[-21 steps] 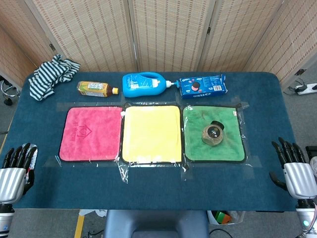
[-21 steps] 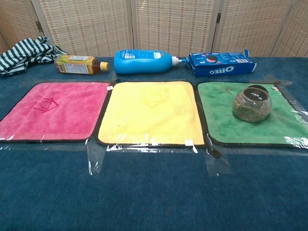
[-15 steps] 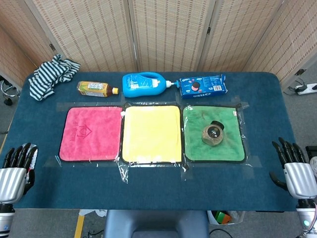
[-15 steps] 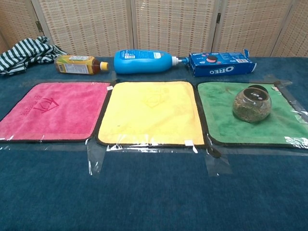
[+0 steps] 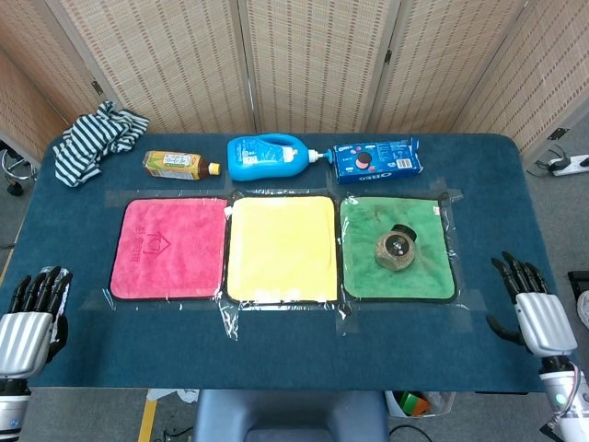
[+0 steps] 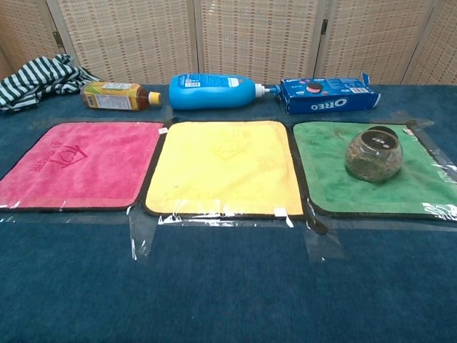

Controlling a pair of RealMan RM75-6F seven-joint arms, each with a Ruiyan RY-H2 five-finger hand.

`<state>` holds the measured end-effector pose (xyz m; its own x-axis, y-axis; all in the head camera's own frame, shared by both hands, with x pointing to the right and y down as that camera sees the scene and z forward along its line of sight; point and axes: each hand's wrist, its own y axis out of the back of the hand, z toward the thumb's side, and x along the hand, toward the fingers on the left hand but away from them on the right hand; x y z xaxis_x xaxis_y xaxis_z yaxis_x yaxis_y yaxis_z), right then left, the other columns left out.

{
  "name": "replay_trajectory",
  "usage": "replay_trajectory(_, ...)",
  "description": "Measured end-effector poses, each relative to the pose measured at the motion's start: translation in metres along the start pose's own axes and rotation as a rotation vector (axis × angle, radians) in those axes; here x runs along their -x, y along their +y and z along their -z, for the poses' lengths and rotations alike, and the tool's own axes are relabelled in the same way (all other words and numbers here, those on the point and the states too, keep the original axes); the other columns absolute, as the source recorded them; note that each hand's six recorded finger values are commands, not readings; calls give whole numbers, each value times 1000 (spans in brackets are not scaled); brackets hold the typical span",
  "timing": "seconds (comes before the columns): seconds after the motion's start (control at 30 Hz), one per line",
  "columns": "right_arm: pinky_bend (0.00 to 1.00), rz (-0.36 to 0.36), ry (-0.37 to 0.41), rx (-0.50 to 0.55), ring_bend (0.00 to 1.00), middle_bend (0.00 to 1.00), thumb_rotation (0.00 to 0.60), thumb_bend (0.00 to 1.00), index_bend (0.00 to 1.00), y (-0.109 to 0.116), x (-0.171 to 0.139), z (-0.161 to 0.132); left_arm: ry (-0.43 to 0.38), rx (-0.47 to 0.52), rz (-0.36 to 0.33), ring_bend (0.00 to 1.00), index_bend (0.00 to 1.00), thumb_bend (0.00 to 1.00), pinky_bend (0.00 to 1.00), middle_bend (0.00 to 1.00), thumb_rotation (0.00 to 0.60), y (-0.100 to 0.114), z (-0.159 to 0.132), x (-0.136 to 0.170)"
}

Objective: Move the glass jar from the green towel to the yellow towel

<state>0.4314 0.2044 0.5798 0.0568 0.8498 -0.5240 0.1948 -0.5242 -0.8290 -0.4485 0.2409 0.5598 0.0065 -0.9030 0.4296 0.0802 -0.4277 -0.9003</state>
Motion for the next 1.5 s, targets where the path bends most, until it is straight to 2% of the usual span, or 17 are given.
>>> replay_trajectory(0.23,0,-106,13,85,2,0,600,323,0,-2,30,-11,11,7,11,75,70,719,0,56,600,-4,4,3)
replay_trajectory(0.37,0,-141,17,82,4,0,600,323,0,0,51,-16,14,12,24,80,74,718,0,56,600,-8,5,4)
replay_trajectory(0.53,0,-141,15,-22,6,0,600,308,0,3,75,-15,15,14,26,82,80,715,0,56,600,-9,6,5)
replay_trajectory(0.67,0,-134,12,-150,6,0,600,256,0,5,103,-16,18,15,32,84,81,711,0,56,600,-10,7,7)
replay_trajectory(0.8,0,-139,16,-230,6,0,600,254,0,2,132,-21,22,20,34,86,81,708,0,56,600,-9,7,8)
replay_trajectory(1.17,0,-142,74,-409,0,0,600,140,0,-28,184,-44,30,35,25,89,81,700,0,56,600,-5,8,11)
replay_trajectory(1.5,0,-117,134,-494,0,0,600,125,0,-51,209,-61,34,51,29,98,81,698,0,56,600,-2,10,13)
